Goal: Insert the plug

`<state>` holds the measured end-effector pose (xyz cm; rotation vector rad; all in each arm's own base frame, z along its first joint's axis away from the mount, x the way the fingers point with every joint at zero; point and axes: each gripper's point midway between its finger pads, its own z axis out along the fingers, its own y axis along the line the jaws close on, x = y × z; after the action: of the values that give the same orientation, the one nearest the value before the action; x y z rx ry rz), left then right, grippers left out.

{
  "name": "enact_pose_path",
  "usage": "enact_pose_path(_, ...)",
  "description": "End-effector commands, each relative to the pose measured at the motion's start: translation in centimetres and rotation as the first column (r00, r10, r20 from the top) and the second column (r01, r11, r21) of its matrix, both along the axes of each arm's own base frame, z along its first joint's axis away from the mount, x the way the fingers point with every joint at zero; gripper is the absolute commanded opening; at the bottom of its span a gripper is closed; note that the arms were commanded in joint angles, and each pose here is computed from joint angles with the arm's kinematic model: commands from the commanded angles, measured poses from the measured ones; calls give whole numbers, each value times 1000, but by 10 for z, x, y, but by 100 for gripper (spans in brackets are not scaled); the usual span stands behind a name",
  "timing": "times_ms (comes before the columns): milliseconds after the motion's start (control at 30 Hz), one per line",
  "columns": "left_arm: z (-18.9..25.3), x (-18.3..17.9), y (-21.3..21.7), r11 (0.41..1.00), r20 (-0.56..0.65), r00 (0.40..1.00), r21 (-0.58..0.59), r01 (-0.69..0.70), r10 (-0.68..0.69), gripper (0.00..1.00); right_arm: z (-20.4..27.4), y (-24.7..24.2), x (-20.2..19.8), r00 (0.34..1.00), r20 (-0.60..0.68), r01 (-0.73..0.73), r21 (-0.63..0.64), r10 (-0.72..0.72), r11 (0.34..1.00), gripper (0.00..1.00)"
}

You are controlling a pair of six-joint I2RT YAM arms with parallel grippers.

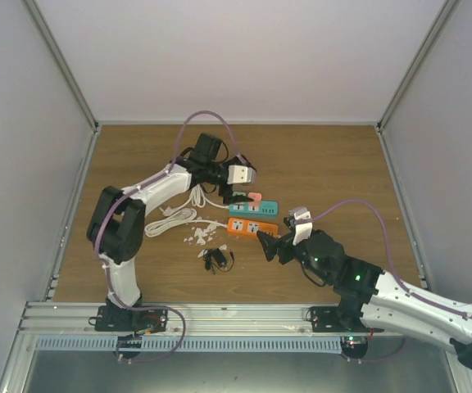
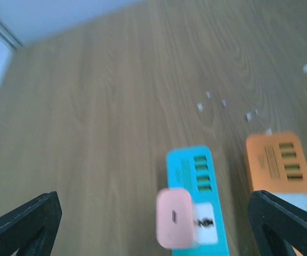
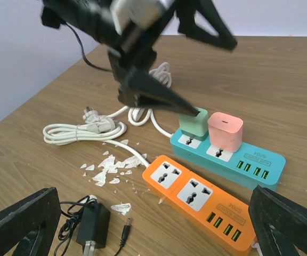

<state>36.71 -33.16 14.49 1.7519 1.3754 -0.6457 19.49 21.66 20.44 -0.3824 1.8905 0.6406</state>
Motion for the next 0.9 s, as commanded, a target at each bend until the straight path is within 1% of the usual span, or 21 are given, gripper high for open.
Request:
enact_pose_path(0,93,-3,-5,968,123,992,-250,8,24,99,4,3,-2,1000,15,-14,5,14,1000,100)
enact_pose_path(100,156,-14,3,897,189,975,-441,-20,114,99,4,3,-2,1000,13,-13,5,13,1000,100)
enact_pose_path(133,178,-11,8,851,114,975,-514,-107,191,99,3,3,-2,1000,13,-11,3,11,1000,100)
enact_pose_path(167,195,-1,13,802,20,962,-557,-216,273,99,4,3,-1,1000,14,-9,3,9,1000,100)
enact_pose_path(200,210,12,17,763,-75,940,-565,-315,333,99,3,2,-1,1000,12,-5,1,5,1000,99)
enact_pose_path(233,214,24,16,749,-178,917,-533,-394,357,99,3,2,0,1000,12,-3,1,3,1000,100)
enact_pose_path(267,220,34,13,747,-251,899,-500,-437,358,99,3,1,0,1000,11,2,2,-2,1000,100)
enact_pose_path(333,206,53,1,776,-406,843,-376,-506,353,99,6,-2,1,1000,11,20,11,-20,1000,99)
enact_pose_path(400,188,72,-8,783,-504,776,-270,-560,381,99,10,-8,2,999,16,49,29,-49,998,100)
enact_pose_path(433,180,80,-8,765,-539,738,-240,-598,407,99,12,-13,3,997,22,70,39,-71,997,100)
enact_pose_path(467,159,87,-5,729,-567,685,-204,-654,457,99,15,-18,3,996,29,82,55,-83,995,100)
enact_pose_path(500,146,92,3,666,-583,631,-195,-720,512,99,18,-22,2,995,37,90,71,-92,993,100)
enact_pose_path(533,146,98,18,560,-574,581,-239,-793,578,99,22,-25,1,994,45,95,88,-100,992,100)
enact_pose_path(567,139,93,26,489,-591,537,-259,-833,601,99,26,-29,0,993,55,100,109,-107,989,100)
enact_pose_path(600,129,90,37,402,-607,469,-254,-880,642,99,29,-33,-1,991,61,107,125,-115,986,100)
enact_pose_path(633,116,91,52,288,-607,376,-242,-927,700,99,32,-36,-2,990,68,111,142,-122,984,100)
enact_pose_path(667,108,85,59,226,-598,326,-239,-944,732,99,35,-39,-3,989,73,115,157,-127,981,99)
enact_pose_path(700,98,78,64,175,-582,279,-230,-957,764,99,38,-42,-4,988,79,119,172,-134,978,100)
enact_pose_path(767,77,64,66,107,-546,205,-206,-973,812,99,40,-44,-5,987,84,118,185,-136,976,100)
enact_pose_path(800,66,58,65,90,-538,178,-186,-978,824,99,40,-45,-5,987,85,118,188,-136,975,100)
enact_pose_path(867,48,50,60,97,-531,172,-166,-981,830,99,41,-43,-5,988,84,114,185,-132,976,99)
